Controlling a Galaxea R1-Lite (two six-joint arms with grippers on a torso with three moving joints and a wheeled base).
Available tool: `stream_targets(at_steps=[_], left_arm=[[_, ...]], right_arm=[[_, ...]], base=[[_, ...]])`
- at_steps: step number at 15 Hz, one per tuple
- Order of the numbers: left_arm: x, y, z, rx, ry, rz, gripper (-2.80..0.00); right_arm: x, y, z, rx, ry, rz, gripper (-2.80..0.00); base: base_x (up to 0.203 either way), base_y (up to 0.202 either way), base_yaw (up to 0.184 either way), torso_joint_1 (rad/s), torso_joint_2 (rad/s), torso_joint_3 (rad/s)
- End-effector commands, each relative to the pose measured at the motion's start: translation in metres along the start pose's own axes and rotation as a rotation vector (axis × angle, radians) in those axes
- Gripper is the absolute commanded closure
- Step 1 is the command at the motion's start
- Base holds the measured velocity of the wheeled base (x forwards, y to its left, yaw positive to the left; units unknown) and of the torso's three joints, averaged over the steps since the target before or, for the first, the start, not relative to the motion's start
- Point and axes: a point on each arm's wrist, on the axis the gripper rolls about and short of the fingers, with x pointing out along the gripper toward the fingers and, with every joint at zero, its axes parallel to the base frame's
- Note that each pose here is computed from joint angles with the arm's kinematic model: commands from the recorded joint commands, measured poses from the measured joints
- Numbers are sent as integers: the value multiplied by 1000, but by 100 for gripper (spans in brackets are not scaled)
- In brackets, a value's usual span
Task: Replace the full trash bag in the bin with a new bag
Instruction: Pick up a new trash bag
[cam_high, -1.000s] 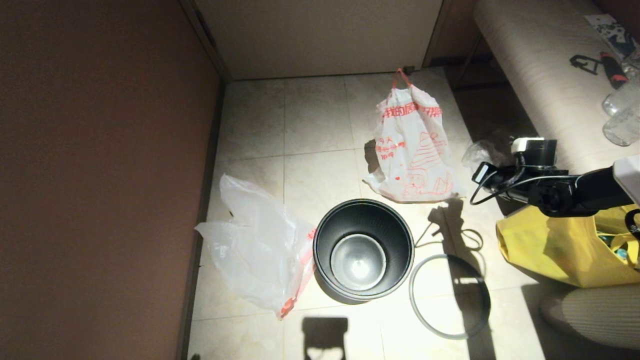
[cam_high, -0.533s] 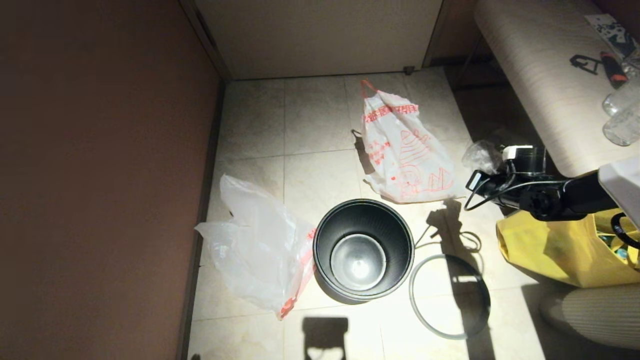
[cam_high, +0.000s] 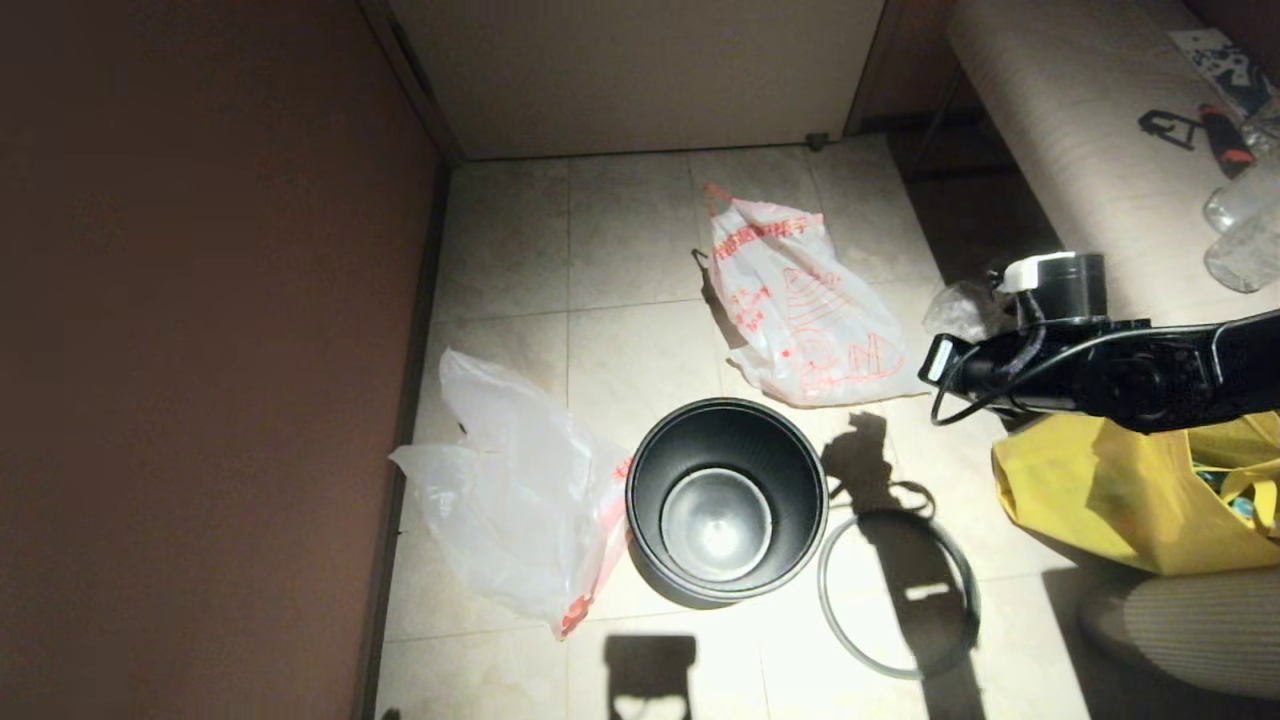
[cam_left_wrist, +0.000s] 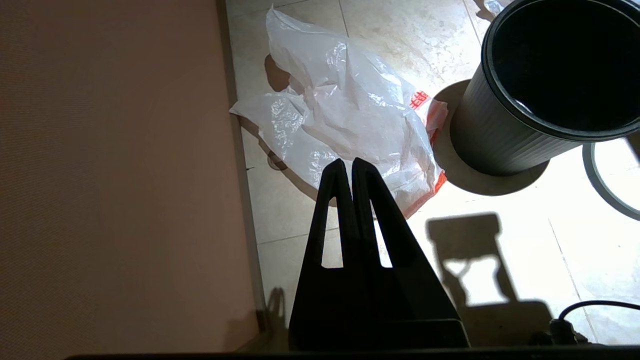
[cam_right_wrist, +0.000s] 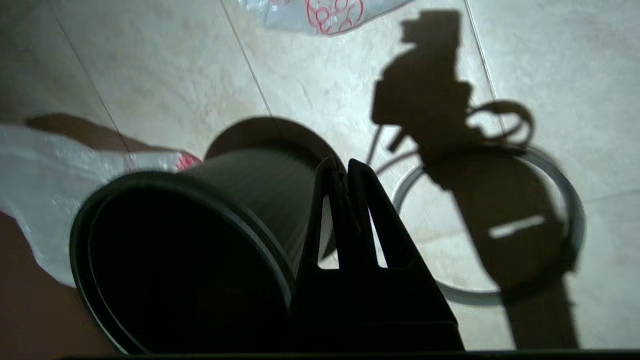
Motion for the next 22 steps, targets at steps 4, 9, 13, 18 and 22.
stream_targets(at_steps=[4,9,13,18,22], left_arm=[[0,0,0,-1,2,0,0],[0,0,0,-1,2,0,0],[0,0,0,0,1,0,0],[0,0,0,0,2,0,0],[0,0,0,0,2,0,0]], right_arm=[[-76,42,-6,-132,-51,-37,0],[-139,62,-14,-314,-54,-107,0],[-178,55,-16,-390,-97,-267,0],[-245,20,-24,-393,-94,-339,0],[-333,-20,-46,-465,-133,-248,0]], base=[[0,0,0,0,0,0],[0,0,0,0,0,0],[0,0,0,0,0,0],[0,0,0,0,0,0],[0,0,0,0,0,0]])
